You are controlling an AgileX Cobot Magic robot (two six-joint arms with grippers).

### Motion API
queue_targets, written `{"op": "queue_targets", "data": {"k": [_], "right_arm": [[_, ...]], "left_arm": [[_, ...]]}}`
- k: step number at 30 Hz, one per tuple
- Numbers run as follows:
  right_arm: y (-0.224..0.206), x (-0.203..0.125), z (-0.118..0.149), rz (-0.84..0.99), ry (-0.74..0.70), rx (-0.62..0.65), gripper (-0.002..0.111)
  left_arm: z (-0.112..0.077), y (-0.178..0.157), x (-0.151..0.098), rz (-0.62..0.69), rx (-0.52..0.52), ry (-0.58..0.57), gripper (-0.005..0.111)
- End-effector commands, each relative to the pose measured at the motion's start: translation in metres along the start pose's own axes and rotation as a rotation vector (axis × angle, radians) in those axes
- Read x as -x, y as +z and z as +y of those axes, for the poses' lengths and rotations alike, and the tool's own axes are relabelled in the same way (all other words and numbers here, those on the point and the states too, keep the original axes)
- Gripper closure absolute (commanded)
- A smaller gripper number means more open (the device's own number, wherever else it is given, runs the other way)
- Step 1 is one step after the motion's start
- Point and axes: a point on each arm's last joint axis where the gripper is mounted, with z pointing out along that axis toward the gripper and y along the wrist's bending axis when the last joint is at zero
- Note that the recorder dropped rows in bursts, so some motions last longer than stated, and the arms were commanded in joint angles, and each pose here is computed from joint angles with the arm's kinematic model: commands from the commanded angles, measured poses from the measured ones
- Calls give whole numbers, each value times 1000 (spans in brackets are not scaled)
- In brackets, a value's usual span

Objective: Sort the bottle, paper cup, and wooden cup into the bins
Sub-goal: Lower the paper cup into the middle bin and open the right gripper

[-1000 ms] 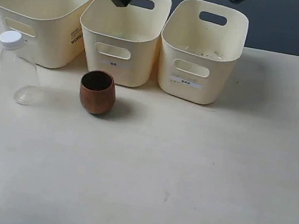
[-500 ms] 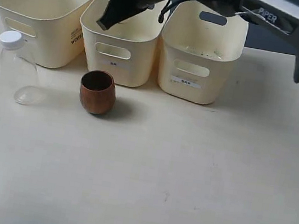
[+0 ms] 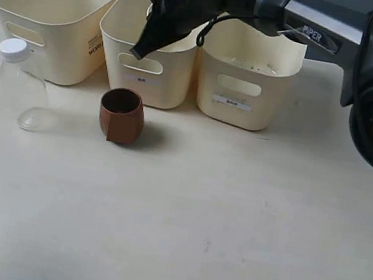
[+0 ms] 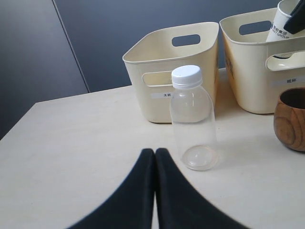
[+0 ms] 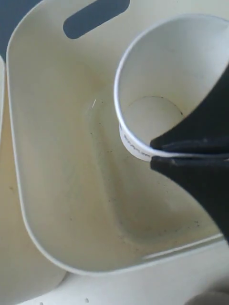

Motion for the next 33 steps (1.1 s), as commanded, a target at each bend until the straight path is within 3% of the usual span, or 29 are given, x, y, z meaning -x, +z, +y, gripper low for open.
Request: {"op": "queue_targets", "data": {"k": [1,7,14,25,33], "right_arm": [[1,-2,-2,9,6,2,109],[1,-6,1,55,6,33,108],[1,-7,3,67,5,43,77],[-16,9,3,18,-6,24,79],[-95,59,23,-71,-147,45,79]], "left_arm": [[0,0,2,-4,-1,-4,107],[0,0,2,-4,-1,-4,107],[0,0,2,-4,-1,-4,107],[0,0,2,-4,-1,-4,107],[0,0,2,-4,-1,-4,107]]}}
